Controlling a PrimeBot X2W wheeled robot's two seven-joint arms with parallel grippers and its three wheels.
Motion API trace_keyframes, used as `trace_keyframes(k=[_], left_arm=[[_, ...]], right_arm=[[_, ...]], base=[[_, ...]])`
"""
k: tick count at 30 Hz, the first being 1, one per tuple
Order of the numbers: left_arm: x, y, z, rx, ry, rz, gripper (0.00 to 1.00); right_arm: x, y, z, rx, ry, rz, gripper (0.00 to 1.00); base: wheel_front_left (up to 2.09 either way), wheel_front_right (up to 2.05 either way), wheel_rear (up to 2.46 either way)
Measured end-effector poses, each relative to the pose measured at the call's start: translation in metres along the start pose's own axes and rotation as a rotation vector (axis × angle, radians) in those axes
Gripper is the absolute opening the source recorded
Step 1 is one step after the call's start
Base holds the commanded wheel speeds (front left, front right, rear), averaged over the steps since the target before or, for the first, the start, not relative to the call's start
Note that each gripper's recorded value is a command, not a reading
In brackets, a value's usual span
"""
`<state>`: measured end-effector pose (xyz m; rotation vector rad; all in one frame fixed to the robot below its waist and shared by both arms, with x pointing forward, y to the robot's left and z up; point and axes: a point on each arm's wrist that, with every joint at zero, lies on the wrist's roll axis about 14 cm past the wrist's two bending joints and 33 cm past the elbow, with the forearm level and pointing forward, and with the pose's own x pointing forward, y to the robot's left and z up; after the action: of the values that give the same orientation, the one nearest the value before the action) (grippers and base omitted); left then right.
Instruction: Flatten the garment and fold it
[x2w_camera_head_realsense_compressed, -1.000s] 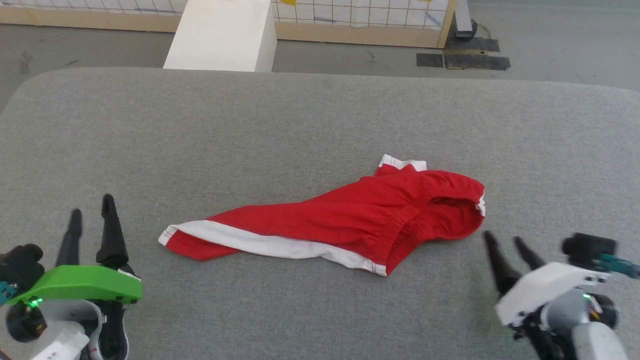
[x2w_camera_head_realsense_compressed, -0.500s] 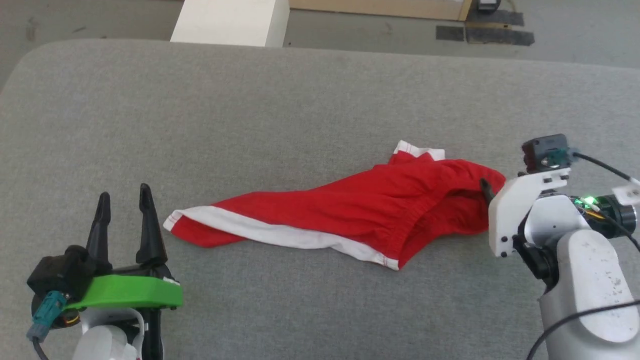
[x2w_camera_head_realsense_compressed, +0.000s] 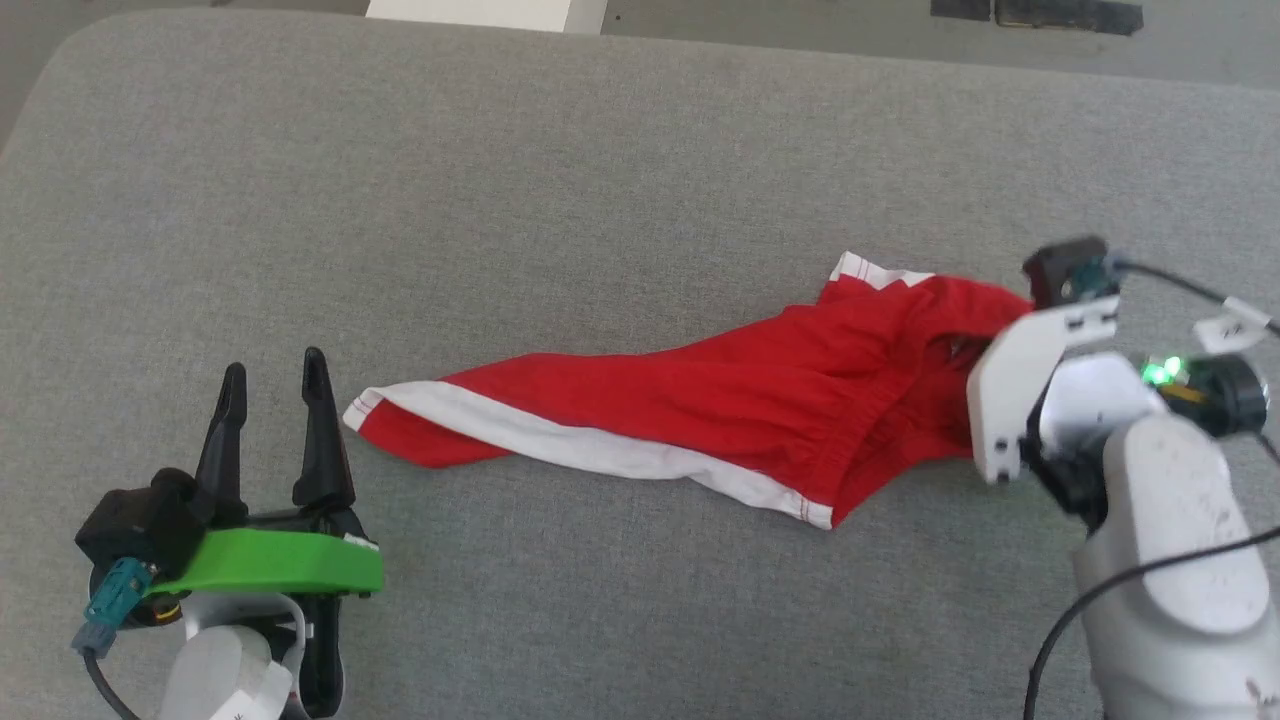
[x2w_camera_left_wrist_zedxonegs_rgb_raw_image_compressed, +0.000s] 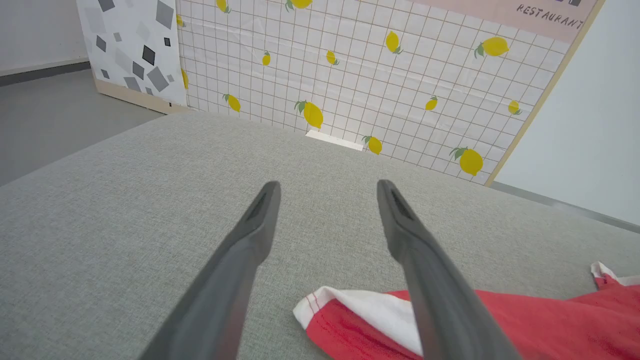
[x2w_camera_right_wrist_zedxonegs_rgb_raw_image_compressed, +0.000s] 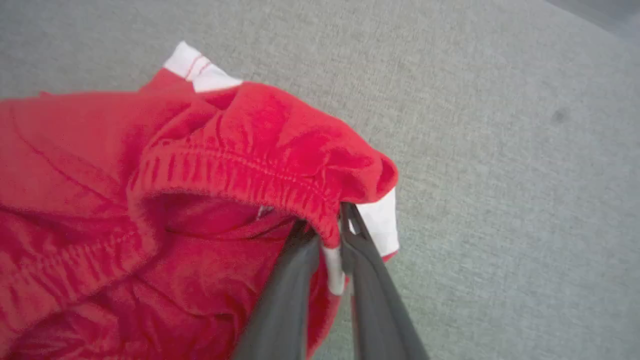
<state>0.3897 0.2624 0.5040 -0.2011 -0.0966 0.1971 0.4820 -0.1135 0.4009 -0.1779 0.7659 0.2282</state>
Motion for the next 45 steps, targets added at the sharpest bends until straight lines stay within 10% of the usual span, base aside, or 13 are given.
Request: trace_keyframes(k=[15, 16, 17, 31, 45], left_arm=[[0.008, 0.01, -0.001, 0.035, 0.001, 0.023, 1.0], [0.008, 0.011, -0.002, 0.036, 0.003, 0.026, 1.0], [0.007, 0.011, -0.002, 0.036, 0.004, 0.027, 1.0], [-0.001, -0.005, 0.007, 0.018, -0.016, -0.021, 1.0], [-0.012, -0.026, 0.012, -0.012, -0.027, -0.079, 1.0]], right_arm=[[0.008, 0.007, 0.196, -0.11, -0.473, -0.022, 0.0], [0.015, 0.005, 0.189, -0.114, -0.433, -0.033, 0.19], [0.022, 0.003, 0.179, -0.115, -0.383, -0.036, 1.0], [-0.032, -0.024, 0.184, 0.135, -0.614, -0.005, 1.0], [-0.051, -0.036, -0.009, 0.315, -0.279, -0.022, 1.0]], base=[[0.0, 0.0, 0.0], [0.0, 0.0, 0.0], [0.0, 0.0, 0.0], [0.0, 0.0, 0.0], [0.0, 0.0, 0.0]])
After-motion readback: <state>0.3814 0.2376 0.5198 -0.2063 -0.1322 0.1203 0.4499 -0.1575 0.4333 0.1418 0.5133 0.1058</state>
